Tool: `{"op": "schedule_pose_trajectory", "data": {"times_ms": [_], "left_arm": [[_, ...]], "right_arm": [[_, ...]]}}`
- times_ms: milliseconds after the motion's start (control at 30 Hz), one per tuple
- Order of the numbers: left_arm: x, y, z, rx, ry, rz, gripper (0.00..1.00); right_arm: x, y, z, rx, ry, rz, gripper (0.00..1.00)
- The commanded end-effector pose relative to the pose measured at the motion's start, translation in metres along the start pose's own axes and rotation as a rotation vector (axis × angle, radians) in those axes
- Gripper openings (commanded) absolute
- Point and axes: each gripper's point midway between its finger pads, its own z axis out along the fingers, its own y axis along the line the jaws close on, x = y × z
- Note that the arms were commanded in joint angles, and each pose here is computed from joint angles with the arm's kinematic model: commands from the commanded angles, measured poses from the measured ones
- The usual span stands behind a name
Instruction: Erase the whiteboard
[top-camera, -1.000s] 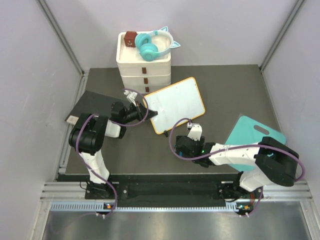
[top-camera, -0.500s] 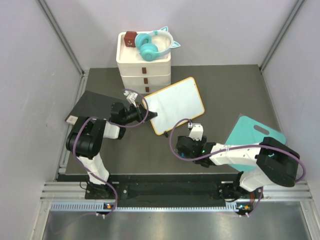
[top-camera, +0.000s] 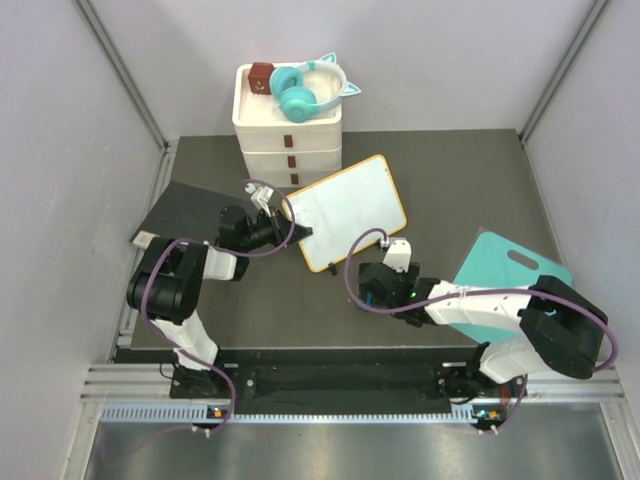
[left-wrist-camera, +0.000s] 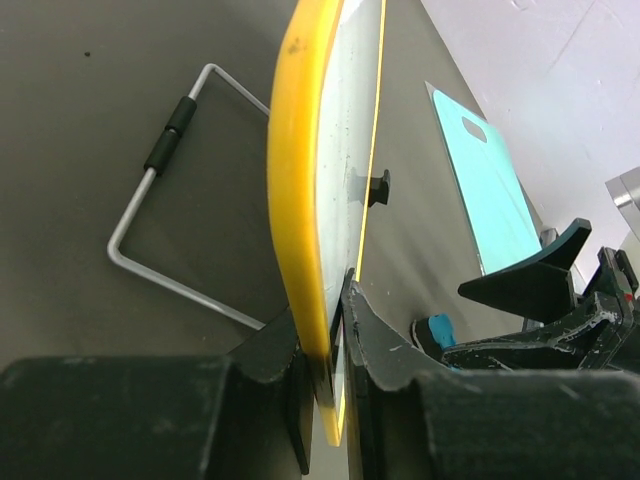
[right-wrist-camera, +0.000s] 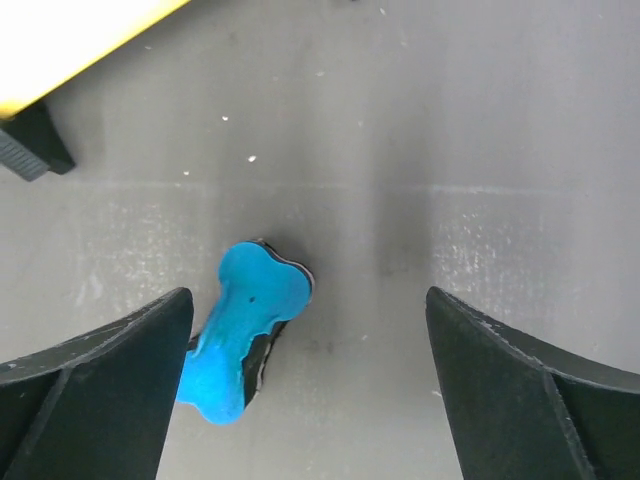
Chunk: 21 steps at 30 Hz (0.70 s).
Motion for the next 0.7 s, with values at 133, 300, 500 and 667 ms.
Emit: {"op": "schedule_pose_trajectory", "data": {"times_ms": [133, 300, 500, 667], "left_arm": [[0.033, 0.006, -0.014, -0.039, 0.097, -0.018, 0.06], [0.032, 0.007, -0.016, -0.061, 0.093, -0.013, 0.02], [0.031, 0.007, -0.02, -0.075, 0.087, -0.01, 0.0], [0.033, 0.007, -0.023, -0.075, 0.09, -0.017, 0.0]], "right_arm": [[-0.039, 0.024, -0.009, -0.094, -0.078, 0.041, 0.99], [-0.064, 0.012, -0.004, -0.066, -0.118, 0.062, 0.97], [-0.096, 0.001, 0.009, -0.063, -0.149, 0.093, 0.97], [-0.113, -0.005, 0.024, -0.044, -0.16, 0.09, 0.96]]}}
